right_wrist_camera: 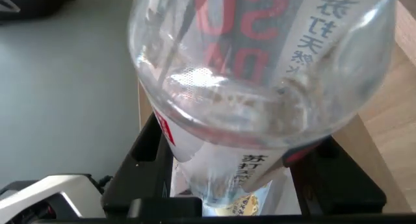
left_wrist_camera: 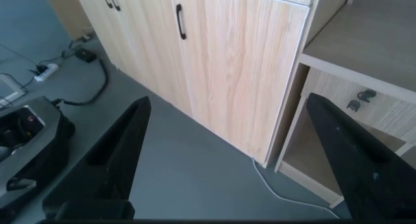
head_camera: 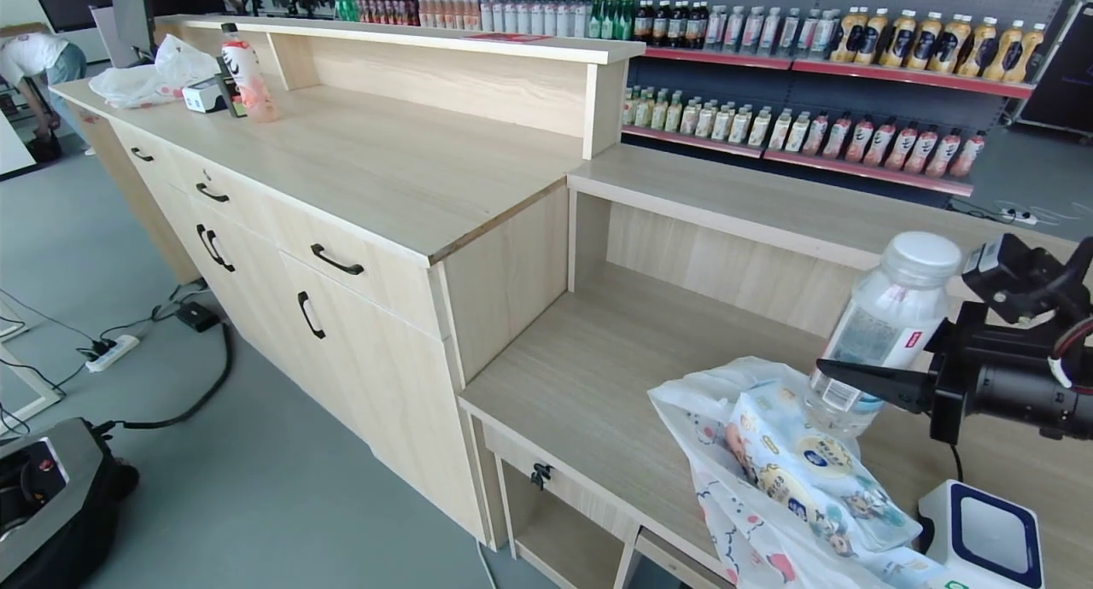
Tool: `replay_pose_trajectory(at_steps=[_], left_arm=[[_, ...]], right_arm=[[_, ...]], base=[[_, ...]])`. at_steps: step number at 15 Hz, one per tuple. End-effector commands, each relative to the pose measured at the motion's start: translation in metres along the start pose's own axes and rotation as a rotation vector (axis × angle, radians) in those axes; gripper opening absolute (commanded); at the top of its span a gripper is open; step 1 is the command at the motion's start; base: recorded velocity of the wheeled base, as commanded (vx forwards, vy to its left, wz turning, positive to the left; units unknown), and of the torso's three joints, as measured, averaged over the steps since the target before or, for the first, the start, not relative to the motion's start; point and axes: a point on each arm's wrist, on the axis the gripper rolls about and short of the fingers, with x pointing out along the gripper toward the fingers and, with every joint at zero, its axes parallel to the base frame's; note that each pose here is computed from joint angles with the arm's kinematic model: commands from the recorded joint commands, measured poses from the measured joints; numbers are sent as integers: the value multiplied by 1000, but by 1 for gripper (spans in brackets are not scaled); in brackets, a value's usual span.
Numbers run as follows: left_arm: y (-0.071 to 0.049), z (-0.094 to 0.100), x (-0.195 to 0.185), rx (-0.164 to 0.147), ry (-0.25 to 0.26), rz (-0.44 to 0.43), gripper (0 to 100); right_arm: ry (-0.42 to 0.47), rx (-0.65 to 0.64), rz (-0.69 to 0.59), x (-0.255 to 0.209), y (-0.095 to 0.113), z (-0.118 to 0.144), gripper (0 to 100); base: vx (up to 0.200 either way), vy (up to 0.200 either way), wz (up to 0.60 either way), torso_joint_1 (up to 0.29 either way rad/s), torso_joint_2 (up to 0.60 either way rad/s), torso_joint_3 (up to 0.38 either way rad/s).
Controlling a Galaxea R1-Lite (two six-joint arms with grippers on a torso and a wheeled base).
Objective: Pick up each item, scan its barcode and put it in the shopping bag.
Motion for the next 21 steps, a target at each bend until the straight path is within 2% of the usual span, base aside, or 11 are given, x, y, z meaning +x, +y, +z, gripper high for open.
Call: replay_pose_trajectory(at_steps=[1,4,11,18,21], left_arm=[[0,0,0,-1,0,0,100],[0,0,0,-1,0,0,100],[0,0,0,1,0,0,100],[0,0,0,-1,0,0,100],[0,0,0,1,0,2,100]], right_arm=[[72,63,47,16,0,-22,0],[131,114,79,27,1,-42,0],[165,144,102,57,-4,-80,0],[178,156,149,69,2,-87,0],[149,138,171,72,5,-82,0]], base=[[0,0,0,0,0,0],[0,0,0,0,0,0],[0,0,0,0,0,0],[0,0,0,0,0,0],[0,0,0,0,0,0]])
